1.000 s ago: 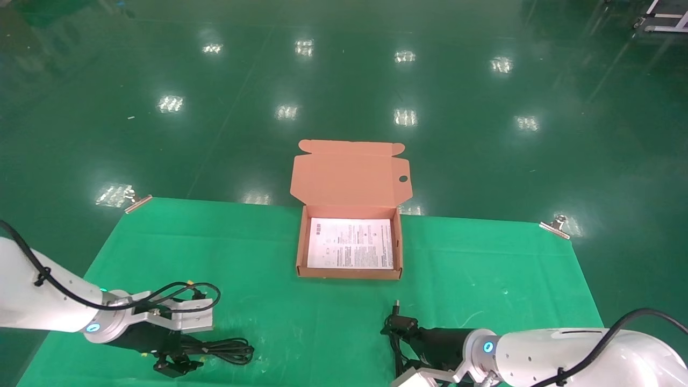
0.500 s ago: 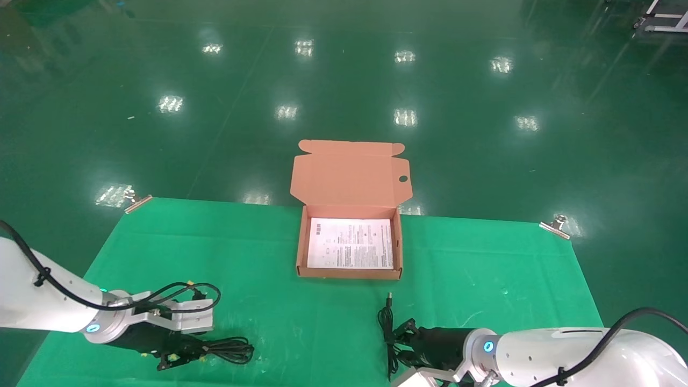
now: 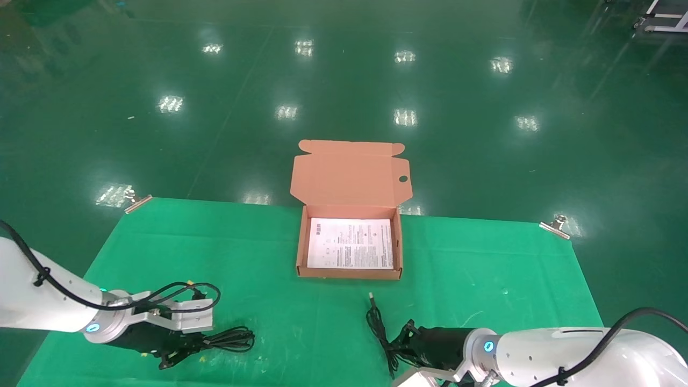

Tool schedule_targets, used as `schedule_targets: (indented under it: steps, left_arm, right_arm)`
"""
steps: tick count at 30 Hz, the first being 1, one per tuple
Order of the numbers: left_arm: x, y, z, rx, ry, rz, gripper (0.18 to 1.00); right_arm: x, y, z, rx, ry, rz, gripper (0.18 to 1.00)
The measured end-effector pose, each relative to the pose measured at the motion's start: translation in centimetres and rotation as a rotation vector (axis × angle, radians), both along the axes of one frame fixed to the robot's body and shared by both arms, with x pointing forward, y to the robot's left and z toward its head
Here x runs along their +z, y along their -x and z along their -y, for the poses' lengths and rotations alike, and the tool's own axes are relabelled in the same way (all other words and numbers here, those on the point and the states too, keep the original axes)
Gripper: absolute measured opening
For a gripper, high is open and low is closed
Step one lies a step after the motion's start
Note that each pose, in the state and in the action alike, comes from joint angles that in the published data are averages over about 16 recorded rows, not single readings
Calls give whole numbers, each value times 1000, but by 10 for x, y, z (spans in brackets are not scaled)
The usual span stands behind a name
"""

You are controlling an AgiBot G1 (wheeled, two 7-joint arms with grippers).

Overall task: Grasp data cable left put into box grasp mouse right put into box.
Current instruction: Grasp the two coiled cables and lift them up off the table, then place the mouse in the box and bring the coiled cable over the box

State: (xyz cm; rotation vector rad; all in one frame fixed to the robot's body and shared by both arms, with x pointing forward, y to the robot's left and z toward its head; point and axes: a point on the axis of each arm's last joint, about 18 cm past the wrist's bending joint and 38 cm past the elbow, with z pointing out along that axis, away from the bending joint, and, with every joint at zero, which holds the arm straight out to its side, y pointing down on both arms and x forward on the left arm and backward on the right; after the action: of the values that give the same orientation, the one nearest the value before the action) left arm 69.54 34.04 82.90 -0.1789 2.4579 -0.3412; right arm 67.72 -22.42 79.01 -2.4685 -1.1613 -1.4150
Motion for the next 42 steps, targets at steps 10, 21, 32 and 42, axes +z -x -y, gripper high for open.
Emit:
schedule_targets:
  steps: [10, 21, 32, 42]
  left_arm:
    - [0, 0, 0, 0, 0, 1, 255]
    - [4, 0, -5, 9, -5, 12, 253]
    - [31, -2, -17, 32, -18, 66, 252]
    - [94, 0, -21, 36, -33, 203, 251]
  right_arm:
    - [1, 0, 1, -2, -2, 1, 199]
    - [21, 8, 15, -21, -31, 22, 193]
    - [70, 20, 47, -76, -83, 102, 192]
    - [144, 31, 93, -136, -136, 239, 192]
